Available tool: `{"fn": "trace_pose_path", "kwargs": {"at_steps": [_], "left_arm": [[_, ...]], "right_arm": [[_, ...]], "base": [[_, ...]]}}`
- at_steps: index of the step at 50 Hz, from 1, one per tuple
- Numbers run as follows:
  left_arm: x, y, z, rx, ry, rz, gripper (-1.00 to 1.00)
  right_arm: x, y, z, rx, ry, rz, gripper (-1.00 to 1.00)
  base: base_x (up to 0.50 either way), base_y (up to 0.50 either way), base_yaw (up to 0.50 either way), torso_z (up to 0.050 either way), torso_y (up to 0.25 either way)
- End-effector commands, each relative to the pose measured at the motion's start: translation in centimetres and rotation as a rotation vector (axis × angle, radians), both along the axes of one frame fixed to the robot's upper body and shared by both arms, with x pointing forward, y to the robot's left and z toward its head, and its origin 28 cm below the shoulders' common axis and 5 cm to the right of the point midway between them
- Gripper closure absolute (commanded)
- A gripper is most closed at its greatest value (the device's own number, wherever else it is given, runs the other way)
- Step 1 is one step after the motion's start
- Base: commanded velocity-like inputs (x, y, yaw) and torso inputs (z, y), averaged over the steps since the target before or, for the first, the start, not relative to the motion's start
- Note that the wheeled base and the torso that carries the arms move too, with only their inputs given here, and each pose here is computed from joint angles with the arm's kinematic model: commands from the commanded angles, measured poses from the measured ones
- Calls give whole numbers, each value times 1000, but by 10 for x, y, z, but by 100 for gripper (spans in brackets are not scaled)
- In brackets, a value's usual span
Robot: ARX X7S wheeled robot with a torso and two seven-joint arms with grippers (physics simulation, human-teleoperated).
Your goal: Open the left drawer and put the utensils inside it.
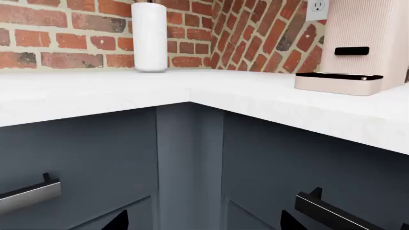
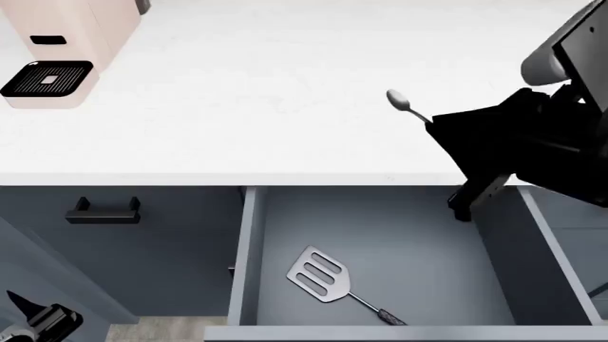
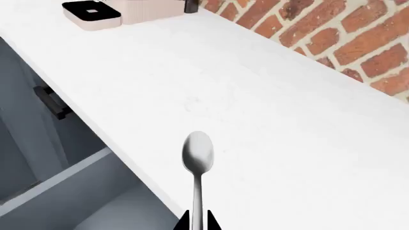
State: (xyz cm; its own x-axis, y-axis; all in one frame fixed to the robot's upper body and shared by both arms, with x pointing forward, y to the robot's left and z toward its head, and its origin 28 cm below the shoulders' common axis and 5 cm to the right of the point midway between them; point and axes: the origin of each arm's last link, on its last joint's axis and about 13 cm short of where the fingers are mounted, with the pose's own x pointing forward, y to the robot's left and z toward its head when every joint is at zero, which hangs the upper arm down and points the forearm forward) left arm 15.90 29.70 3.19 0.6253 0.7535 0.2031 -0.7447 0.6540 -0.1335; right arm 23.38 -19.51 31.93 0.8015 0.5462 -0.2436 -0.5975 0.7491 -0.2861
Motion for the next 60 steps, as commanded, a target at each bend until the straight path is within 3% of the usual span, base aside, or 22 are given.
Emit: {"fn": "trace_pose_path", "kwargs": {"at_steps": [1,15,37,60], "left_arm": [[-1,0,0,-1,-2,1,-100],[3,1,-2,-25,58,29,-100],[-1,2,-2,-39,33,15,-100],[-1,3,-2,-45,26,13,-100]], "right_arm": [[-23,4,-17,-66,43,74,100],[-15,6,-23,-140,159,95,100],[-16,9,-26,-262,228,122,100],[0,11,-34,-321,289,93,100]], "base": [[0,0,0,0,0],[0,0,0,0,0],[0,0,0,0,0],[0,0,0,0,0]]}}
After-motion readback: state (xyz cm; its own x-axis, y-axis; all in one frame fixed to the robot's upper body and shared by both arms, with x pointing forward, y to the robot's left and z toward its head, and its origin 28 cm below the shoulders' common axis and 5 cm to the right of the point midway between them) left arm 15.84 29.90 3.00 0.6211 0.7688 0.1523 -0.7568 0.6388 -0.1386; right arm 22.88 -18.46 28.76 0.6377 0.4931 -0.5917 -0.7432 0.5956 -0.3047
